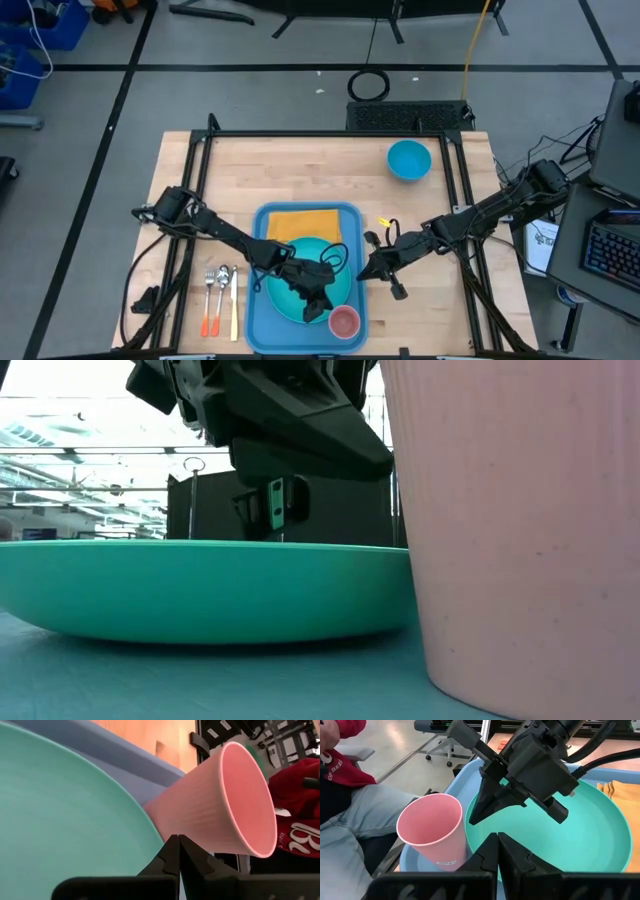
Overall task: Set up tray
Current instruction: Adjust the pink cup on the blue serving tray
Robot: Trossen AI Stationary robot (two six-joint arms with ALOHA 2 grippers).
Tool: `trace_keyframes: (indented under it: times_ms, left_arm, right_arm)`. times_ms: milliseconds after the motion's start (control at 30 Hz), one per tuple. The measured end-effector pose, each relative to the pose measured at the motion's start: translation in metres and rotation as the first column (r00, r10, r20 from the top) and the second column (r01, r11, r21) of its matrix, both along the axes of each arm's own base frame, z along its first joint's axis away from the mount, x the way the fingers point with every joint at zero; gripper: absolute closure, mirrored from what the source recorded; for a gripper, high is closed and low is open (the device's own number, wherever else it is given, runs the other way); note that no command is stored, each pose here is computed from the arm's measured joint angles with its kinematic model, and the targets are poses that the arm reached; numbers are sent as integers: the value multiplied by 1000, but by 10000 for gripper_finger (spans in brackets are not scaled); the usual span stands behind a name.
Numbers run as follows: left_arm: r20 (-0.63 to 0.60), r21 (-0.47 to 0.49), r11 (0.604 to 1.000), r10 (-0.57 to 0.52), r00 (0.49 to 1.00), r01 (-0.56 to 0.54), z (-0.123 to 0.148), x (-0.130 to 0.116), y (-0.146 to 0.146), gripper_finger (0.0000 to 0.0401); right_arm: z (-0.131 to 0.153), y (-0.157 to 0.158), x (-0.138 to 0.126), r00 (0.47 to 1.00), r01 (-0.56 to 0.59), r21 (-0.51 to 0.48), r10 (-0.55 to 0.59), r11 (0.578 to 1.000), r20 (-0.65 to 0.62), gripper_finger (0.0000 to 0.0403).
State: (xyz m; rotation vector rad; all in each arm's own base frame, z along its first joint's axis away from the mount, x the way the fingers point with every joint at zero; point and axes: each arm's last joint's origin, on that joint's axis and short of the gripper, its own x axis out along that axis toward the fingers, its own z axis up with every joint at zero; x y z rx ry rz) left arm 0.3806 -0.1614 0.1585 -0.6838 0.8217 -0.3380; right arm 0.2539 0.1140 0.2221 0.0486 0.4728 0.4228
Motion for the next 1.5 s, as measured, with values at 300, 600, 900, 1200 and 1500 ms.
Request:
trace_keyframes:
  times_ms: [300,600,900,1200,1500]
  left_arm:
    - [17,-17,1000,-18,1000,19,2,0,-3,401]
    - [40,-33,999,-32,999,33,4,0,-7,401]
    - [59,-42,998,-36,998,38,6,0,-10,401]
    - [62,-51,998,-35,997,39,7,-1,-12,401]
    - [60,-45,999,-12,998,14,7,-2,-15,401]
  right_arm:
    - [0,-1,0,1000,2,0,-2,1000,0,403]
    - [0,-2,1,1000,6,0,-6,1000,0,403]
    - [0,-2,1,1000,7,0,-7,1000,0,403]
    - [0,-2,1,1000,6,0,-6,1000,0,403]
    - [0,-2,1,1000,5,-3,-5,1000,1,403]
